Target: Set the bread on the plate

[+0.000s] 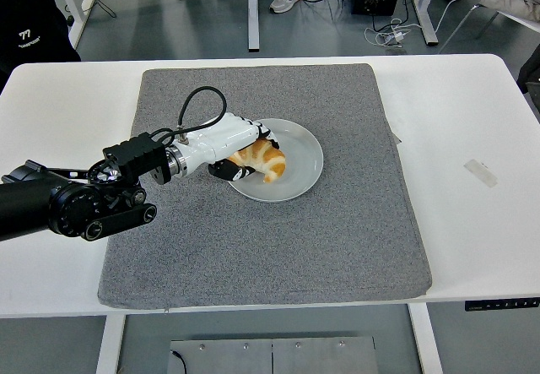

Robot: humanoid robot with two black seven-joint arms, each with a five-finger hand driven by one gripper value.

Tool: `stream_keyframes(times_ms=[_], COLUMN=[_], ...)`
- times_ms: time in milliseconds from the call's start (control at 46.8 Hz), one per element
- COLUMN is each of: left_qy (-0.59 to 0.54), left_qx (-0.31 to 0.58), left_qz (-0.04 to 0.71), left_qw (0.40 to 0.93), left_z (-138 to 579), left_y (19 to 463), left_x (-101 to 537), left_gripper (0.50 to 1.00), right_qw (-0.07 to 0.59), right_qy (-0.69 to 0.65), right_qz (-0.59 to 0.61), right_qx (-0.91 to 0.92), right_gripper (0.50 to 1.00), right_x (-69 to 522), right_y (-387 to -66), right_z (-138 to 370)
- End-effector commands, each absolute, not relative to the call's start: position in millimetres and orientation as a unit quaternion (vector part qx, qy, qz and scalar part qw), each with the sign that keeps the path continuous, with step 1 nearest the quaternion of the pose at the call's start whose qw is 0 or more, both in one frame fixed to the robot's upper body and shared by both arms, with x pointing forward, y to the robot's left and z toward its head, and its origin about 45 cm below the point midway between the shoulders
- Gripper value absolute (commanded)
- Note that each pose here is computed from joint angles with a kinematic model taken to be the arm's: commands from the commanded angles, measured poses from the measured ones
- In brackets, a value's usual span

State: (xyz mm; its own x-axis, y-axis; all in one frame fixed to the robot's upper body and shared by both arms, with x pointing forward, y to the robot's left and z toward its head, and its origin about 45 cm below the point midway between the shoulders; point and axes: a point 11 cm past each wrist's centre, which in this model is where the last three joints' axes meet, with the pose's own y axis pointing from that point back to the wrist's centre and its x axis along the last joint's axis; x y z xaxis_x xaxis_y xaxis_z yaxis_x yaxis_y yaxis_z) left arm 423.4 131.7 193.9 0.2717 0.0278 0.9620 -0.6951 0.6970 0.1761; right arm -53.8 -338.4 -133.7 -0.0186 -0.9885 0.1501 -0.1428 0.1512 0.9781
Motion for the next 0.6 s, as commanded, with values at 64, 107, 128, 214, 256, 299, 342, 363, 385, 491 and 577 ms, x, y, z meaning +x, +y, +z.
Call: stream_keyframes(times_ms=[64, 107, 128, 214, 256, 299, 342, 363, 385, 491, 577], left_qy=[-0.548, -0.547, -0.546, -0.543, -0.543, -0.542, -0.542, -0.541, -0.541, -0.537, -0.537], left_qx=[0.305, 0.306, 0.306, 0.308, 0.307, 0.307, 0.306, 0.306, 0.305, 0.303, 0.303], left_qz=[0.250, 0.251, 0.252, 0.257, 0.259, 0.258, 0.259, 0.260, 0.261, 0.266, 0.265], left_qw=[0.738, 0.738, 0.738, 0.738, 0.738, 0.739, 0.739, 0.739, 0.739, 0.741, 0.741], left_z=[192.0, 191.6, 191.0, 189.9, 190.6, 190.5, 190.9, 191.2, 191.6, 192.4, 192.1], left_y=[132.5, 132.2, 132.5, 134.3, 134.2, 134.1, 134.0, 133.9, 133.7, 133.2, 133.2], left_x=[425.0, 425.5, 425.6, 426.4, 426.8, 426.7, 426.9, 427.1, 427.2, 427.9, 427.6], left_gripper=[0.500, 0.500, 0.500, 0.500, 0.500, 0.500, 0.500, 0.526, 0.614, 0.763, 0.834], right_qw=[0.497, 0.497, 0.497, 0.497, 0.497, 0.497, 0.497, 0.497, 0.497, 0.497, 0.497], right_qy=[-0.573, -0.573, -0.573, -0.573, -0.573, -0.573, -0.573, -0.573, -0.573, -0.573, -0.573], right_qz=[-0.425, -0.425, -0.425, -0.425, -0.425, -0.425, -0.425, -0.425, -0.425, -0.425, -0.425], right_qx=[0.494, 0.494, 0.494, 0.494, 0.493, 0.494, 0.494, 0.494, 0.494, 0.494, 0.494], right_gripper=[1.000, 1.000, 1.000, 1.000, 1.000, 1.000, 1.000, 1.000, 1.000, 1.000, 1.000], right_x=[-53.8, -53.8, -53.8, -53.8, -53.8, -53.8, -53.8, -53.8, -53.8, -53.8, -53.8], right_y=[-338.4, -338.4, -338.4, -338.4, -338.4, -338.4, -338.4, -338.4, -338.4, -338.4, -338.4], right_z=[-133.7, -133.7, -133.7, -133.7, -133.7, -133.7, -133.7, -133.7, -133.7, -133.7, -133.7])
